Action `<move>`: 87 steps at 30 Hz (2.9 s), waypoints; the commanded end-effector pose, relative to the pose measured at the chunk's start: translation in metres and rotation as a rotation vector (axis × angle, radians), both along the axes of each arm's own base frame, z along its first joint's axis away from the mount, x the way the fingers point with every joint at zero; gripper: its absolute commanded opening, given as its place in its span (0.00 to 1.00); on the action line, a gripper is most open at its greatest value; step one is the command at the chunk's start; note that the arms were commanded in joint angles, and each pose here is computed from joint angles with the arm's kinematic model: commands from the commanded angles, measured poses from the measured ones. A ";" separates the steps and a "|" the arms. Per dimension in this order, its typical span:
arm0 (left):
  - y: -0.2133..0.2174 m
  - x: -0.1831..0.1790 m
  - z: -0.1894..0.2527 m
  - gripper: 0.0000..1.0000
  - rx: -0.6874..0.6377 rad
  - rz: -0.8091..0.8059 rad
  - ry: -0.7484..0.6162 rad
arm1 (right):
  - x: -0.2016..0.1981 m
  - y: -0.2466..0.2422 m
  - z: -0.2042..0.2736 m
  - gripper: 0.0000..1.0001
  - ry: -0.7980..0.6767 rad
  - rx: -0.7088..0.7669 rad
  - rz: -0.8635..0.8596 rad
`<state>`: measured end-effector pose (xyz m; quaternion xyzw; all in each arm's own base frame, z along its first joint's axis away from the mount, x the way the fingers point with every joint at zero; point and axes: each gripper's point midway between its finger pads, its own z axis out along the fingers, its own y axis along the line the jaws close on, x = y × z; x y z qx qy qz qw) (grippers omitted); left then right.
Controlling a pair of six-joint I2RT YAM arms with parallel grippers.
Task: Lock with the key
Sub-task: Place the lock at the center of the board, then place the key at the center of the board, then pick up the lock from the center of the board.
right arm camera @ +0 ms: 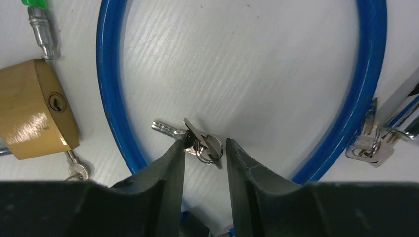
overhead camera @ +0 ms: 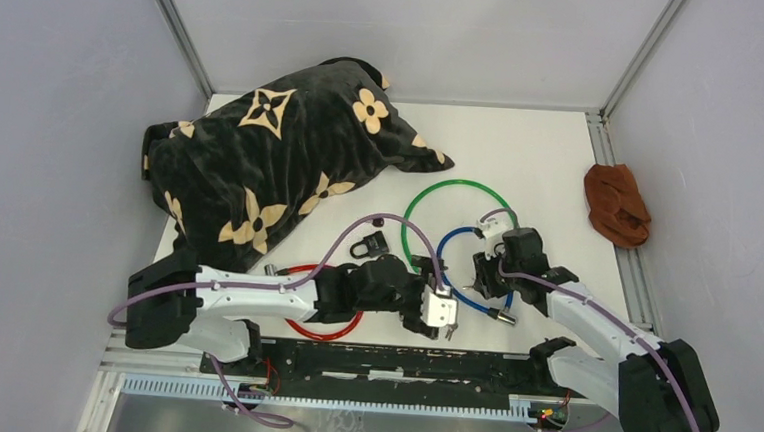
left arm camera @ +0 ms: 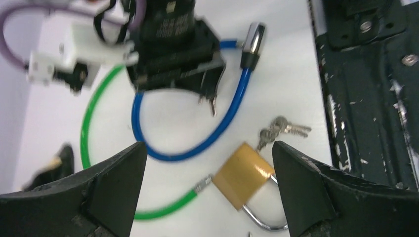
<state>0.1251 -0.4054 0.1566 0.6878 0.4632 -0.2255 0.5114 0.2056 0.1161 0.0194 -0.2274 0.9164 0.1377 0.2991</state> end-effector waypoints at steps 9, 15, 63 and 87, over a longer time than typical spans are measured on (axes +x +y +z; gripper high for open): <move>0.111 0.104 0.028 1.00 -0.487 0.682 0.358 | 0.114 -0.043 0.086 0.66 -0.197 -0.244 -0.179; 0.140 0.107 0.033 0.98 -0.625 0.683 0.440 | 0.157 -0.066 0.052 0.66 -0.012 -0.301 -0.136; 0.086 0.253 -0.031 1.00 -0.323 0.624 0.664 | 0.160 -0.020 0.192 0.00 -0.657 -0.123 0.175; 0.097 0.162 0.057 0.02 -0.312 0.206 0.300 | 0.121 0.019 0.212 0.62 -0.613 0.037 0.507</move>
